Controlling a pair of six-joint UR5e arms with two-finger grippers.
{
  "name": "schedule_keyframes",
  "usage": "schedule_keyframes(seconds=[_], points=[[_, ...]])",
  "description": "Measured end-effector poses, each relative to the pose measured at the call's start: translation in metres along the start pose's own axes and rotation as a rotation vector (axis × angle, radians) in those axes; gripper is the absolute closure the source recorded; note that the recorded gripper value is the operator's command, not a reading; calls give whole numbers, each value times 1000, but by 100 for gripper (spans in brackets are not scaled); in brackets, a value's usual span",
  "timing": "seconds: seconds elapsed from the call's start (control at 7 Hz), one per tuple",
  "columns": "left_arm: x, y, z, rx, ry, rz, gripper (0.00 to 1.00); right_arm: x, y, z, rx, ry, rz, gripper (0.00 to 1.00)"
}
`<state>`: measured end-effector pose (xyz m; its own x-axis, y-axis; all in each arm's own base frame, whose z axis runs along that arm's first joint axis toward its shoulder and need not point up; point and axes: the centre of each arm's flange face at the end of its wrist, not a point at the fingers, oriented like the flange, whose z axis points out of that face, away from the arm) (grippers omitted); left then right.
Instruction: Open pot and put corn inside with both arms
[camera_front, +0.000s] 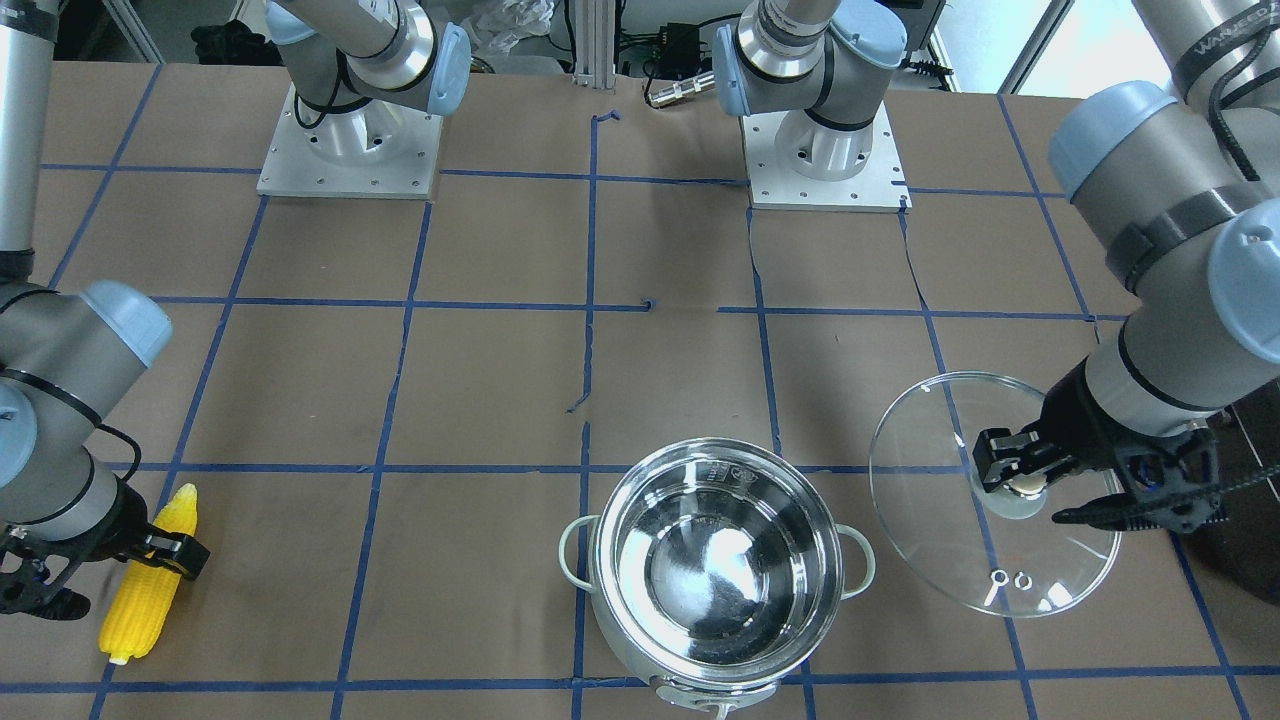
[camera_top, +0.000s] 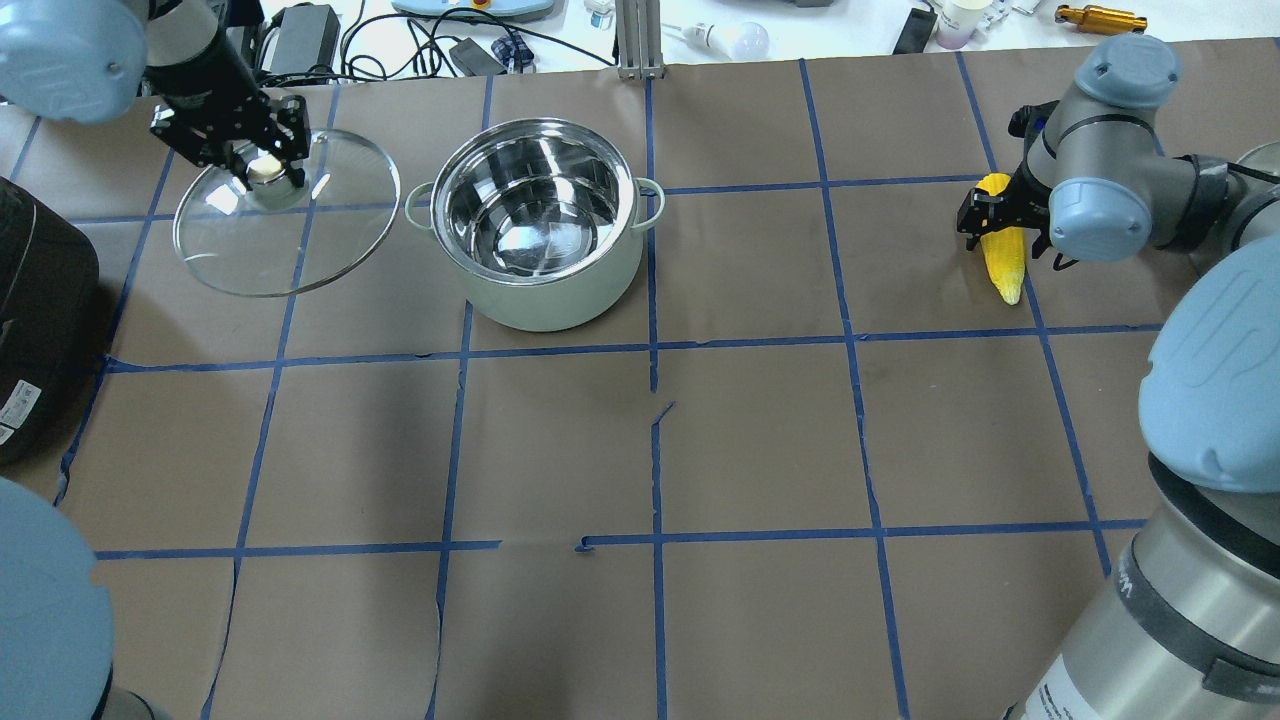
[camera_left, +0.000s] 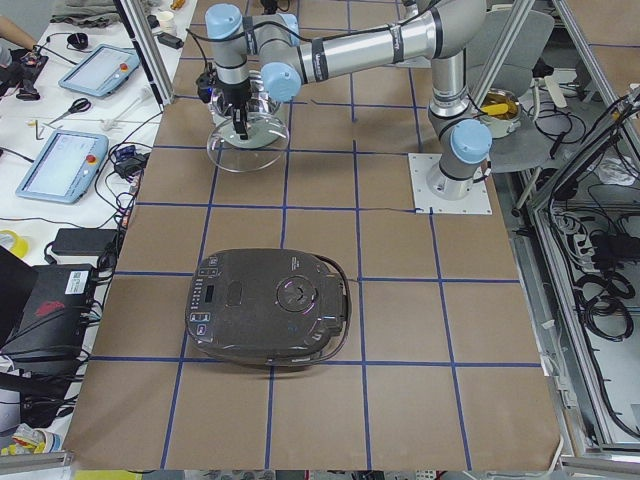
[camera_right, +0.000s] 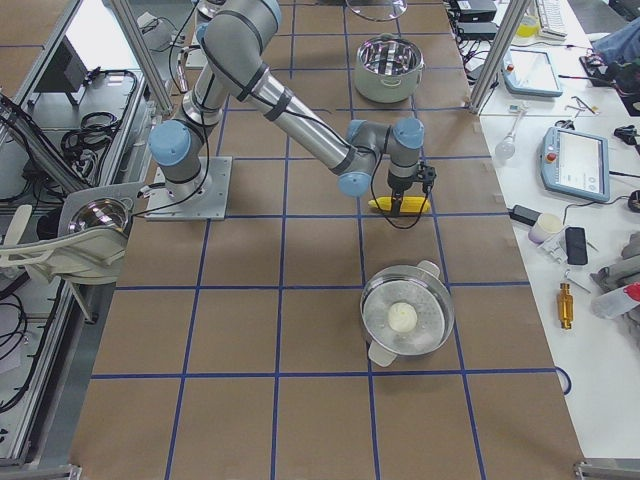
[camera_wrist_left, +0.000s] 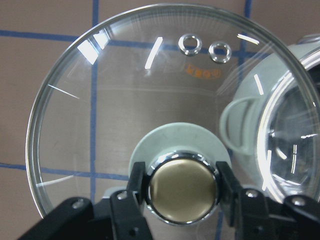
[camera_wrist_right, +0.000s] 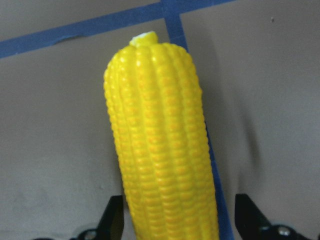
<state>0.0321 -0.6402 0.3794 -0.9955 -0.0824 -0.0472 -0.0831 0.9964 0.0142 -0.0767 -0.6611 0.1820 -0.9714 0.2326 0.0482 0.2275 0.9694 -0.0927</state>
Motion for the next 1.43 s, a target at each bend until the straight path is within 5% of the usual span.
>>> schedule_keyframes(seconds=[0.29, 0.71, 1.14, 1.43], points=[[-70, 26, 50, -26, 13, 24, 90, 2, -14, -17, 33, 3, -9, 100], [-87, 54, 114, 37, -12, 26, 90, -27, -34, -82, 98, -1, -31, 100], [-78, 69, 139, 44, 30, 19, 90, -224, -6, -208, 104, -55, -122, 100], [-80, 70, 144, 41, 35, 19, 90, -354, 50, -244, 102, -87, -180, 100]])
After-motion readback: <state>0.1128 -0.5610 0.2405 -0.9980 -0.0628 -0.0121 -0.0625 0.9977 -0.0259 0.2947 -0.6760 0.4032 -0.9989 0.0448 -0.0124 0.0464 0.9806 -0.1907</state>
